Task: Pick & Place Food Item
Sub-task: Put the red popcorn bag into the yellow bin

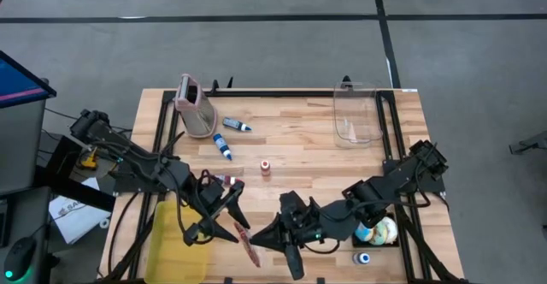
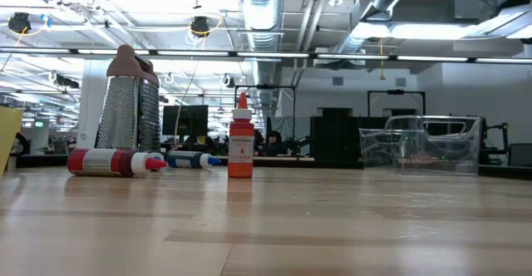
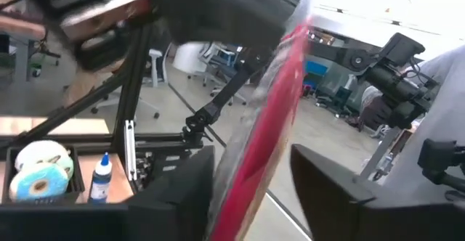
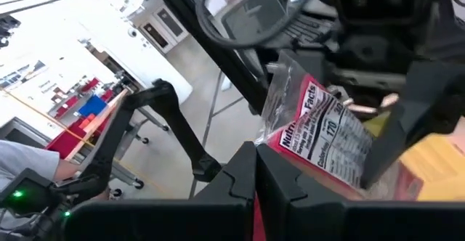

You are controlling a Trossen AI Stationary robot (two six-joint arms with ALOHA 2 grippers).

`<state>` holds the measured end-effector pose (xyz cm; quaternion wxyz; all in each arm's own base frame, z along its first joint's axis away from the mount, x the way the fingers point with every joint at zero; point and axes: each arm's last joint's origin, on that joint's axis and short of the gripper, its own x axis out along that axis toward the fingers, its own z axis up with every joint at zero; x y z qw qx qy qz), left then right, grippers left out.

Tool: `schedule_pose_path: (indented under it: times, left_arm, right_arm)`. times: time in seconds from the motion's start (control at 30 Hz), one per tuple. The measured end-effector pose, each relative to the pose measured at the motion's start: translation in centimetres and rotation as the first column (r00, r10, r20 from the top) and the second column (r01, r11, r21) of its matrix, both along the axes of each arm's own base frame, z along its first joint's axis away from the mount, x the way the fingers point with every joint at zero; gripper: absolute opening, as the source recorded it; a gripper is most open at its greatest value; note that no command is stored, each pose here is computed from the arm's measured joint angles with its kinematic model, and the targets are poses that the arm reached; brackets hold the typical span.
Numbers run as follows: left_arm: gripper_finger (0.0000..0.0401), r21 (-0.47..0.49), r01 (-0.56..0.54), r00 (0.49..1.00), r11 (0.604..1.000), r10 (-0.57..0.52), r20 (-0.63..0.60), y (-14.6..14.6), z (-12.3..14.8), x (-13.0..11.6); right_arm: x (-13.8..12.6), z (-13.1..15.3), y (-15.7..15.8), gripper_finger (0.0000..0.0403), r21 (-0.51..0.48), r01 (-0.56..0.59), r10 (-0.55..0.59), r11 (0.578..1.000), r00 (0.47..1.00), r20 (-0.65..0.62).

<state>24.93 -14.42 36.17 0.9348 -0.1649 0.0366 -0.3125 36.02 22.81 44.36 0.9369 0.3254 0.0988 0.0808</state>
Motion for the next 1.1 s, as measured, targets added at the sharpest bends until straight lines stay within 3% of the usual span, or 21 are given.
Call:
schedule_pose_path:
  times: [0.27, 0.47, 0.77, 0.97, 1.1]
  left_arm:
    - [0.0019, -0.025, -0.01, 1.0, 1.0, 0.01, -0.027, 0.2, 0.1, -0.2]
    - [0.0011, -0.037, -0.009, 0.999, 0.999, 0.007, -0.053, 0.1, 0.0, -0.3]
    - [0.0009, 0.034, -0.01, 0.964, 0.999, 0.019, -0.264, 1.2, -0.3, -3.6]
    - [0.0009, 0.111, -0.03, 0.856, 0.993, 0.083, -0.51, 2.8, -1.2, -7.6]
    - [0.0009, 0.18, 0.06, 0.744, 0.982, 0.076, -0.664, 3.2, -2.5, -9.8]
  right_arm:
    - [0.1, 0.5, 0.0, 0.0, 0.001, -0.001, 0.001, 1.0, 0.999, 0.049]
    - [0.0, 0.9, 0.1, 0.0028, 0.016, 0.005, -0.007, 1.0, 0.996, 0.088]
    - [-0.5, 1.3, 0.7, 0.011, -0.009, 0.078, -0.077, 0.997, 0.989, 0.125]
    - [-0.7, 1.2, 0.9, 0.0129, -0.017, 0.094, -0.092, 0.995, 0.989, 0.116]
    - [-0.8, 0.9, 1.0, 0.0129, -0.034, 0.09, -0.086, 0.995, 0.992, 0.097]
